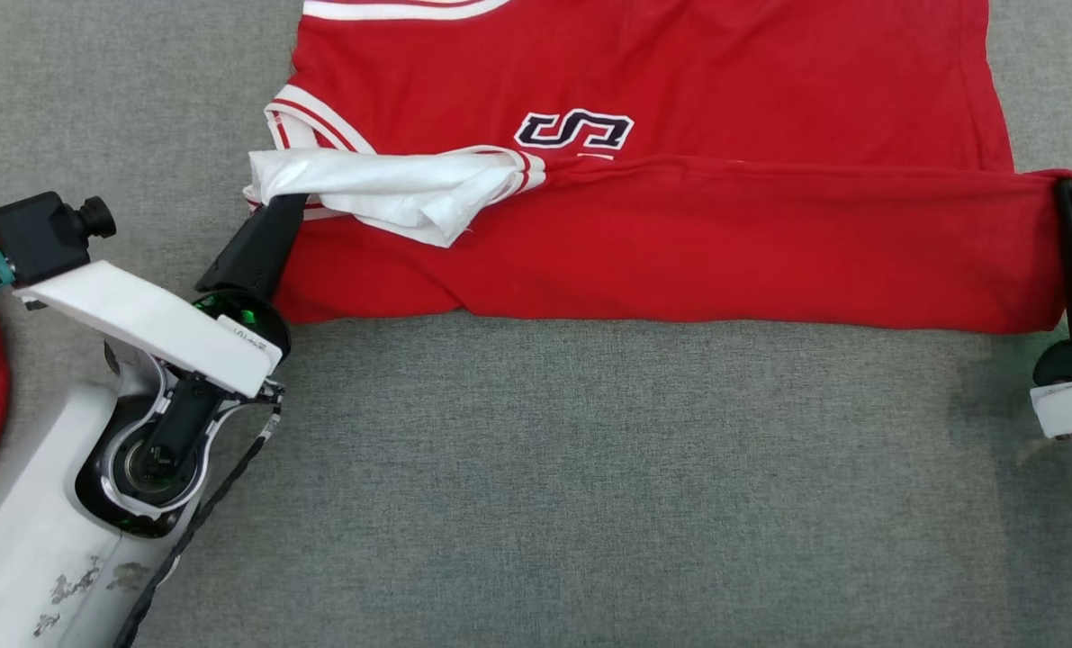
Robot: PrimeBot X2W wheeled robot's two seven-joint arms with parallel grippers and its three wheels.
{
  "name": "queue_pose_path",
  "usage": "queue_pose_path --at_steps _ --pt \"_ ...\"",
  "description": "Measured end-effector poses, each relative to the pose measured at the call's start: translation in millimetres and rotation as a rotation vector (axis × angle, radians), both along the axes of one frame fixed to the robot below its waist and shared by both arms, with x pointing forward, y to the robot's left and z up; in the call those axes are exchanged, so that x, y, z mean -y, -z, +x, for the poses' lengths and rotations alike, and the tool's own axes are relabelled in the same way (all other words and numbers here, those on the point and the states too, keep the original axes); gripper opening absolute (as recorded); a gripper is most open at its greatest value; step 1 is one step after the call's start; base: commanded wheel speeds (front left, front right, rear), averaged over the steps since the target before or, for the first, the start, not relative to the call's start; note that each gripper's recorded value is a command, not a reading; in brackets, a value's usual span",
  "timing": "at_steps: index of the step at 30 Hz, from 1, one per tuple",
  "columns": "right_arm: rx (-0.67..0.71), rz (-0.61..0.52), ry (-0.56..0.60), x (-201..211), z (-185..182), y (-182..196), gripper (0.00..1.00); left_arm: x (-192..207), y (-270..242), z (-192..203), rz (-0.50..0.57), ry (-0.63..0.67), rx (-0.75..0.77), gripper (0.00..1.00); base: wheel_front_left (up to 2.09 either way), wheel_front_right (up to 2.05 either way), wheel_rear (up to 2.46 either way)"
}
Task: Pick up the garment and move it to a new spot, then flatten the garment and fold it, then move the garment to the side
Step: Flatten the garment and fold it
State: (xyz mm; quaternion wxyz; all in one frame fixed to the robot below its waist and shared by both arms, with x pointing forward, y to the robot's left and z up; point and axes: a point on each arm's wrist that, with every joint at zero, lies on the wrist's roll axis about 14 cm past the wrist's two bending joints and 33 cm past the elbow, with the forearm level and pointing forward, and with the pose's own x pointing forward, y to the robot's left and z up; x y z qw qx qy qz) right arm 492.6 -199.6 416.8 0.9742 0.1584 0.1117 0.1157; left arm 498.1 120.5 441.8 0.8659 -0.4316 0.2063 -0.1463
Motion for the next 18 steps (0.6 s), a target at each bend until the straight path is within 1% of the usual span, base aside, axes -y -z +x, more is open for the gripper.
queue_pose_path --at_steps 1,2,3,4,5,7,11,14,15,16,18 --pt "-0.004 0.002 0.0 -1.7 1.9 3.9 0.0 1.1 5.0 2.4 0.011 0.009 -0.003 0.0 0.0 0.0 0.0" --pt "-0.014 0.0 -0.001 -2.3 3.3 9.0 0.15 1.4 10.2 4.8 0.017 0.012 -0.009 0.0 0.0 0.0 0.0" --pt "-0.022 -0.001 -0.003 -3.4 3.9 13.5 0.51 1.3 14.9 7.3 0.019 0.009 -0.017 0.04 0.0 0.0 0.0" --pt "-0.021 0.001 0.002 -3.2 5.4 15.8 1.0 1.2 18.8 9.2 0.023 0.008 -0.02 0.44 0.0 0.0 0.0" --pt "-0.017 0.003 0.01 -2.3 7.1 17.0 1.0 0.6 22.3 10.7 0.024 0.002 -0.023 1.0 0.0 0.0 0.0" --pt "-0.002 0.005 0.022 -0.2 9.1 16.1 1.0 -2.1 25.0 14.1 0.033 -0.012 -0.011 1.0 0.0 0.0 0.0" --pt "0.019 0.008 0.047 5.8 5.2 11.9 1.0 -8.0 19.9 11.6 0.09 -0.006 0.053 1.0 0.0 0.0 0.0" --pt "0.023 0.01 0.077 14.7 -6.0 8.2 1.0 -14.4 25.6 -7.5 0.133 -0.005 0.047 1.0 0.0 0.0 0.0" --pt "0.018 0.013 0.085 16.3 -11.2 8.6 1.0 -16.6 29.5 -15.5 0.162 0.002 0.037 1.0 0.0 0.0 0.0" --pt "0.005 0.016 0.098 18.9 -22.1 10.1 1.0 -23.6 40.9 -32.3 0.231 0.015 -0.001 1.0 0.0 0.0 0.0" --pt "0.005 0.02 0.108 20.1 -29.3 9.0 1.0 -26.5 51.1 -47.2 0.257 0.018 -0.049 1.0 0.0 0.0 0.0"
